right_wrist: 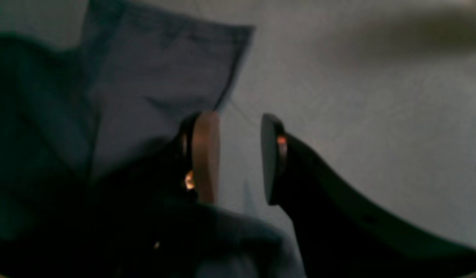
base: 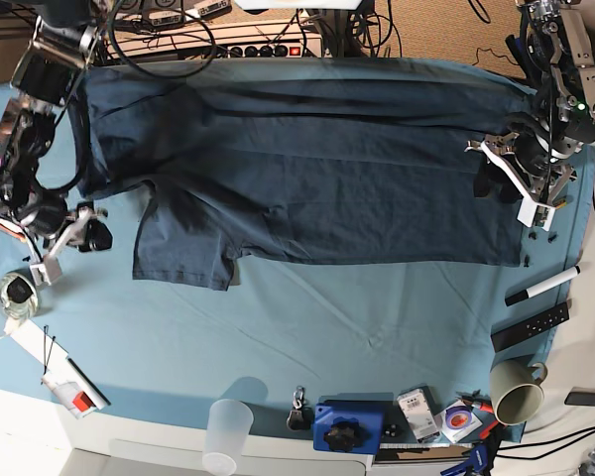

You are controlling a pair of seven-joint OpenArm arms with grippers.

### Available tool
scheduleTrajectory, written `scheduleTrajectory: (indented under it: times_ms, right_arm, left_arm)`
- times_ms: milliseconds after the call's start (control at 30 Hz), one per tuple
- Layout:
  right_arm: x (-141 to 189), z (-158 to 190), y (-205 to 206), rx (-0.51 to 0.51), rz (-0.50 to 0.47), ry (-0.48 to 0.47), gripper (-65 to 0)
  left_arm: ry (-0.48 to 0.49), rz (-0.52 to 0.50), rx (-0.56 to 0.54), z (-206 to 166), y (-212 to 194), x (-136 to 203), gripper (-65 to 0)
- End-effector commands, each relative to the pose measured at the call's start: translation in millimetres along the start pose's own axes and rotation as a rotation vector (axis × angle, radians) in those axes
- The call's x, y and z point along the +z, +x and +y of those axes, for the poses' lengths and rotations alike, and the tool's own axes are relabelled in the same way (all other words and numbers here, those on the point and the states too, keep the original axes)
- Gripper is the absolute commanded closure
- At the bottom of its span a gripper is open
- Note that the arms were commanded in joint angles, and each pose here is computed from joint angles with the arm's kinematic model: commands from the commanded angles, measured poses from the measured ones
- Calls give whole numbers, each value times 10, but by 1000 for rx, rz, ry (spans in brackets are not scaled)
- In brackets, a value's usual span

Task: Fold the T-shirt properly
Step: 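Grasp the shirt's side edges near the sleeves with both grippers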

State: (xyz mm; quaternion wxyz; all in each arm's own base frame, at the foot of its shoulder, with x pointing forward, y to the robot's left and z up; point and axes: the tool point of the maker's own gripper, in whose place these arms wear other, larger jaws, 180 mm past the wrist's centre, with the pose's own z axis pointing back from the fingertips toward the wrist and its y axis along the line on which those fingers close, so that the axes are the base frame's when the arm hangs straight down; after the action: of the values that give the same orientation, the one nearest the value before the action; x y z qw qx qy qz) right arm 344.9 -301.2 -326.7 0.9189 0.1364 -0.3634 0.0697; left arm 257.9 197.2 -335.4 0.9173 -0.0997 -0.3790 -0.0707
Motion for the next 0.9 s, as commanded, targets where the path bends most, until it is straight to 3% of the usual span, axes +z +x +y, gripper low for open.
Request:
scheduleTrajectory:
  times_ms: [0, 233, 433, 633, 867]
  right_arm:
    - [46, -81, 234, -5, -71, -6, -190]
    - [-261, -234, 303, -201, -75, 67, -190]
    - [-489, -249, 132, -350, -28, 126, -190]
    - [-648, -62, -33, -384, 12, 172, -190]
    - [-846, 199, -22, -399, -7, 220, -189]
  left_arm:
    - [0, -42, -18, 13, 124, 36, -275]
    - [0, -51, -18, 13, 140, 37, -275]
    - [0, -54, -18, 13, 147, 37, -275]
    - [2, -102, -18, 11, 231, 42, -275]
    - [-16, -140, 18, -79, 261, 11, -275]
